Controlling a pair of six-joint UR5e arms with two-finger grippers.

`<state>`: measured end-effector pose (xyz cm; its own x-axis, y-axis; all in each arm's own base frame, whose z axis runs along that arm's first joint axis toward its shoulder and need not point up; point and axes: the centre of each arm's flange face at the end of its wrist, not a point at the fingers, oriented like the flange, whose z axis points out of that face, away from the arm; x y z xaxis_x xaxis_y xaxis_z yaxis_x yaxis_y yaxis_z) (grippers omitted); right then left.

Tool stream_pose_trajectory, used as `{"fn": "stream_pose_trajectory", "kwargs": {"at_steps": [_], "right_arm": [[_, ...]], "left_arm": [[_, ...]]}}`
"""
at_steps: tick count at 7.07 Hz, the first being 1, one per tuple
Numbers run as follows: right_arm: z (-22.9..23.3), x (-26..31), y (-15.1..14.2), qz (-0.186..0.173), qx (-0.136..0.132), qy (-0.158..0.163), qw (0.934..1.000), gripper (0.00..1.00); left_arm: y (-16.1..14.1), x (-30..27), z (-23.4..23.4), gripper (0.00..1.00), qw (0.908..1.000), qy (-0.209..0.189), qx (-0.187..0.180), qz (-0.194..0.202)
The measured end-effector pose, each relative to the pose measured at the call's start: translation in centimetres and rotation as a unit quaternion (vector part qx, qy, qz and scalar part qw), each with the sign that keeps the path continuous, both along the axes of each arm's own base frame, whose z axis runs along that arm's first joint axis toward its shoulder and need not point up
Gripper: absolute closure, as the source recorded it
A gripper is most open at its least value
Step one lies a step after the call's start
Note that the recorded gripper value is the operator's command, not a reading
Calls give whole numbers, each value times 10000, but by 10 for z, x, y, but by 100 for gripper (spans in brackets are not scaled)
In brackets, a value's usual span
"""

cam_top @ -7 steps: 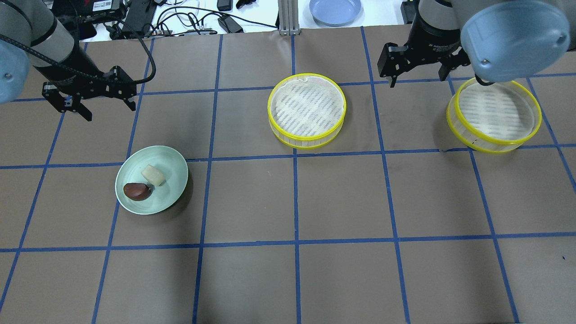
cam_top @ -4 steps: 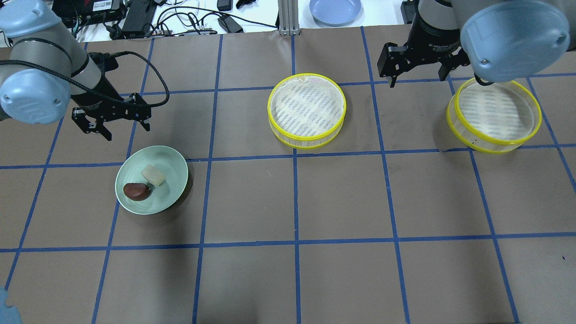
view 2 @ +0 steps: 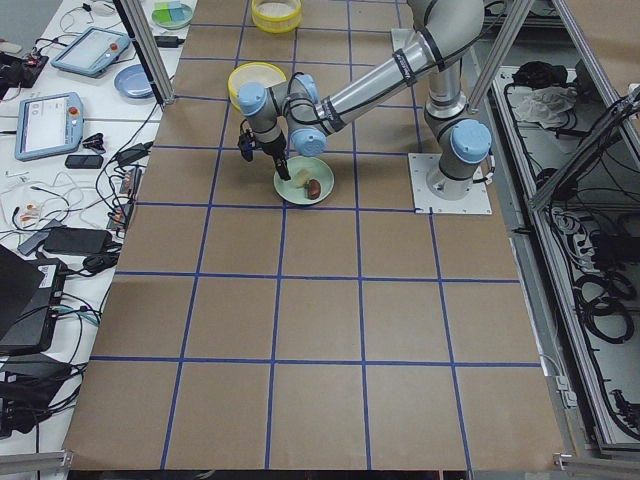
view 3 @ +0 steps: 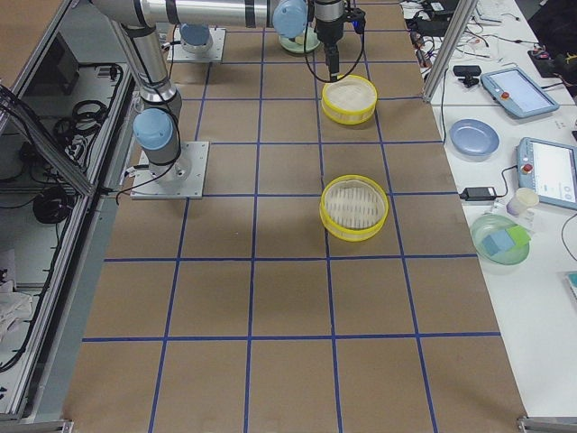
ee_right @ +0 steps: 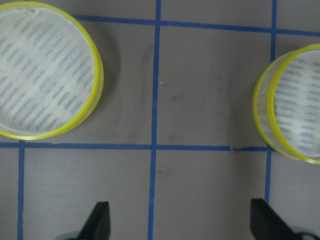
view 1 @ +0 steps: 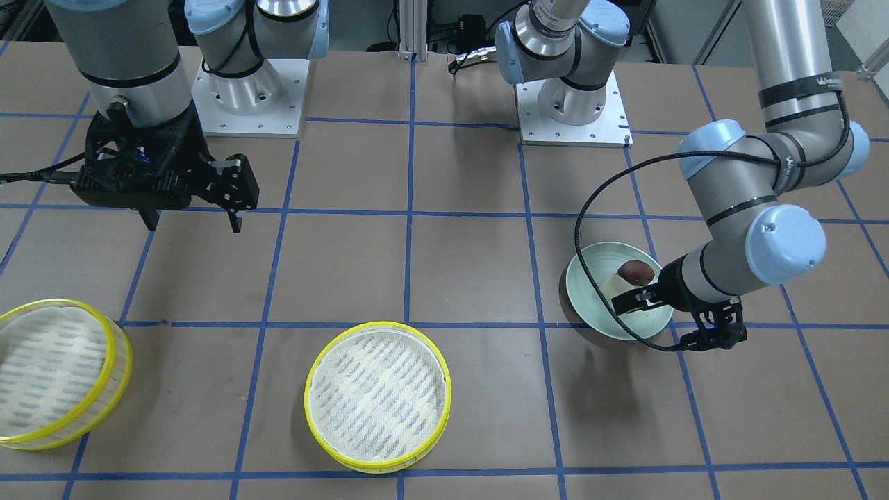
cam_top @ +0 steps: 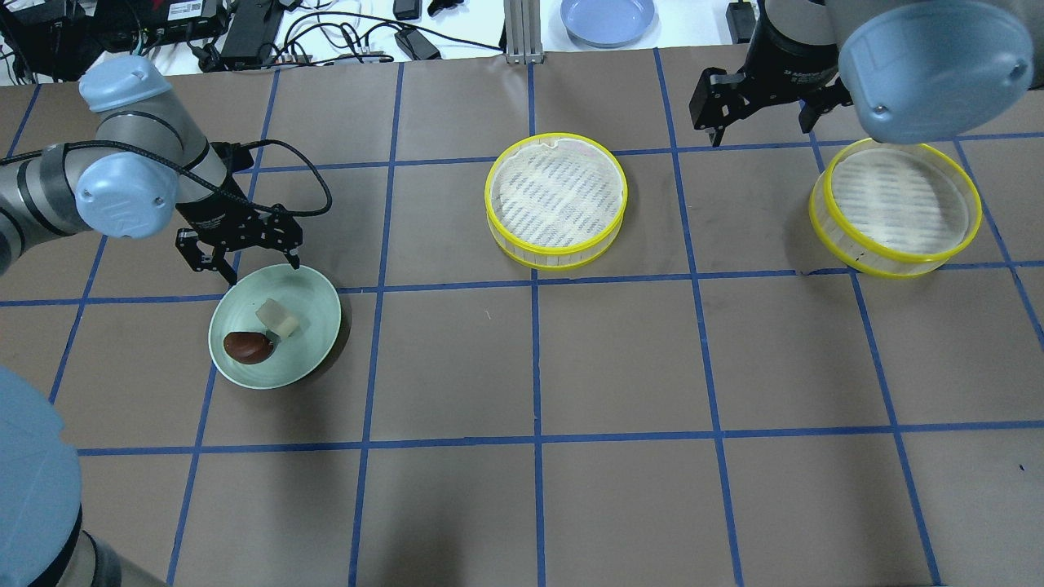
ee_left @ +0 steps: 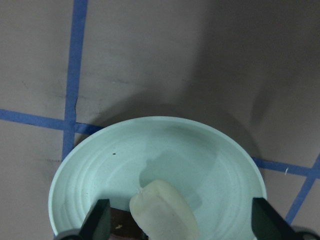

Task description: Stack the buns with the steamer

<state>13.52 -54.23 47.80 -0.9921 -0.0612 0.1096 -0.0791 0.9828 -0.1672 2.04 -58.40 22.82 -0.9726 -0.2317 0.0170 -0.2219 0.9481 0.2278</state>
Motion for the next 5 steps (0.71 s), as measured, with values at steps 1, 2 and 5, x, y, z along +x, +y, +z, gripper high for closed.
{"fn": "stream_pose_trajectory", "kwargs": {"at_steps": [1, 2, 5], "right_arm": [[-5, -22, -13, 132, -21, 38, 9999, 0], [-17, -64, -31, 267, 29, -67, 9996, 0], [-96, -270, -106, 958, -303, -180, 9948, 0]], "left_arm": [[1, 0, -11, 39, 9999, 45, 156, -43], [5, 0, -17, 59, 9994, 92, 337, -48], [12, -2, -28, 100, 9973, 174, 714, -35]]}}
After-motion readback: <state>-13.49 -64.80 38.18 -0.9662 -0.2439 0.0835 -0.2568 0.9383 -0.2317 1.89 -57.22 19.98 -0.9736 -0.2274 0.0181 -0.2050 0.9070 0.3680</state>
